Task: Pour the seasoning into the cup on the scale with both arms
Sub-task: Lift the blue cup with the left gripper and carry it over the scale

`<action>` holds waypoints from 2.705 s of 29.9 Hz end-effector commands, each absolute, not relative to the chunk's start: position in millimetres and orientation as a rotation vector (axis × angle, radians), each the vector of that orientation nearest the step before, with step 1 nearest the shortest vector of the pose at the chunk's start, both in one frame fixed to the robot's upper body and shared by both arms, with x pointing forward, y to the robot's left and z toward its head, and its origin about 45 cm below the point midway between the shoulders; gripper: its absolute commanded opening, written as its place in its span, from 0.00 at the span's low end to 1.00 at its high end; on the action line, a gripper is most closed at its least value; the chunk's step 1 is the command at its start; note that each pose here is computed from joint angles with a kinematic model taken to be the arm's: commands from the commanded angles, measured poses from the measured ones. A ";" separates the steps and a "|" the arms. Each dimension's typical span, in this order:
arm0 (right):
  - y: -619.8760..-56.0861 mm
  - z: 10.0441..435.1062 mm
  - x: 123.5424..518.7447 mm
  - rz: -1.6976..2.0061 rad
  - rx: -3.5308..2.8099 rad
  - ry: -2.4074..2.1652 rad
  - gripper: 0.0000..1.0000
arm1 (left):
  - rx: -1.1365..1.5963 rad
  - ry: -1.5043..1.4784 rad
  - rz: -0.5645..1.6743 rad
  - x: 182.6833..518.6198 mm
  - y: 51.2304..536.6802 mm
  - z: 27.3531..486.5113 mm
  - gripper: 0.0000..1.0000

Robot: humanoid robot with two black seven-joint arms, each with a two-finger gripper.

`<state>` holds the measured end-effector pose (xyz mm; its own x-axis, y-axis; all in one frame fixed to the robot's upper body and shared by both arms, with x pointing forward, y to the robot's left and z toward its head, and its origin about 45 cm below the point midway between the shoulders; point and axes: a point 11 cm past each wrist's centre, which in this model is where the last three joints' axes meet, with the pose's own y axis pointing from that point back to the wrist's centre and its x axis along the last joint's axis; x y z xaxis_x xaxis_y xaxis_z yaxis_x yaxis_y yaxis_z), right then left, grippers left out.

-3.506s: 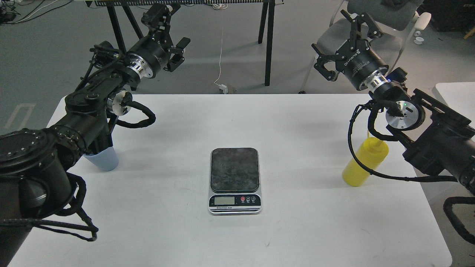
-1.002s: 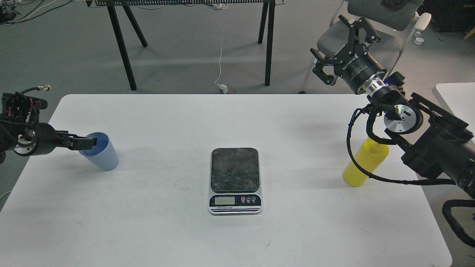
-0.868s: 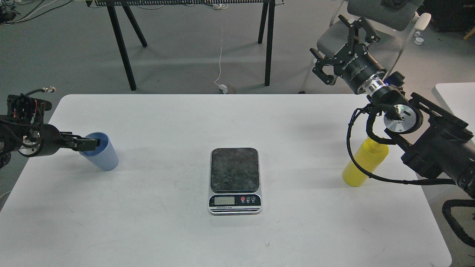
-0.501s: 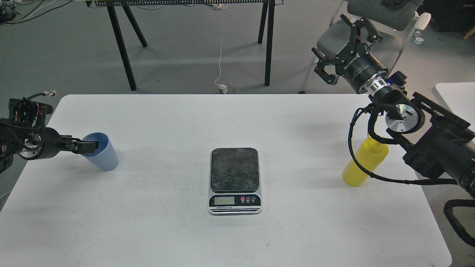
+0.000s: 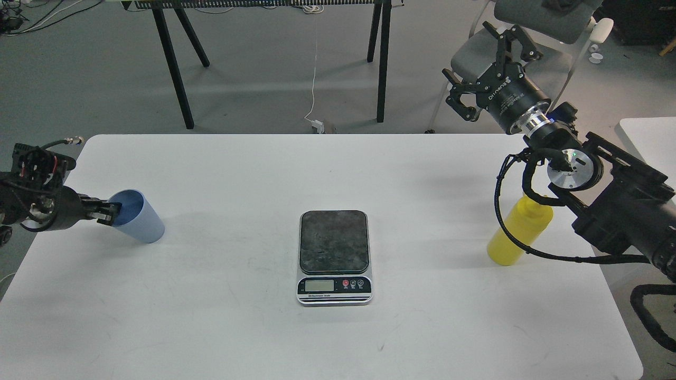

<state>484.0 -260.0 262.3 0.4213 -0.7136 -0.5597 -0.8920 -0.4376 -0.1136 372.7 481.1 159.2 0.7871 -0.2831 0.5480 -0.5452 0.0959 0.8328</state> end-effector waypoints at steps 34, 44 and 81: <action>-266.2 256.7 481.0 0.625 -2.271 1.385 0.99 | 1.025 -1.100 -0.208 421.1 191.8 305.9 0.03; -267.4 256.6 480.9 0.624 -2.268 1.388 0.99 | 0.938 -1.124 -0.340 405.6 126.3 280.9 0.03; -268.8 259.2 481.9 0.622 -2.245 1.385 0.99 | 0.936 -0.943 -0.268 411.1 123.2 219.0 0.24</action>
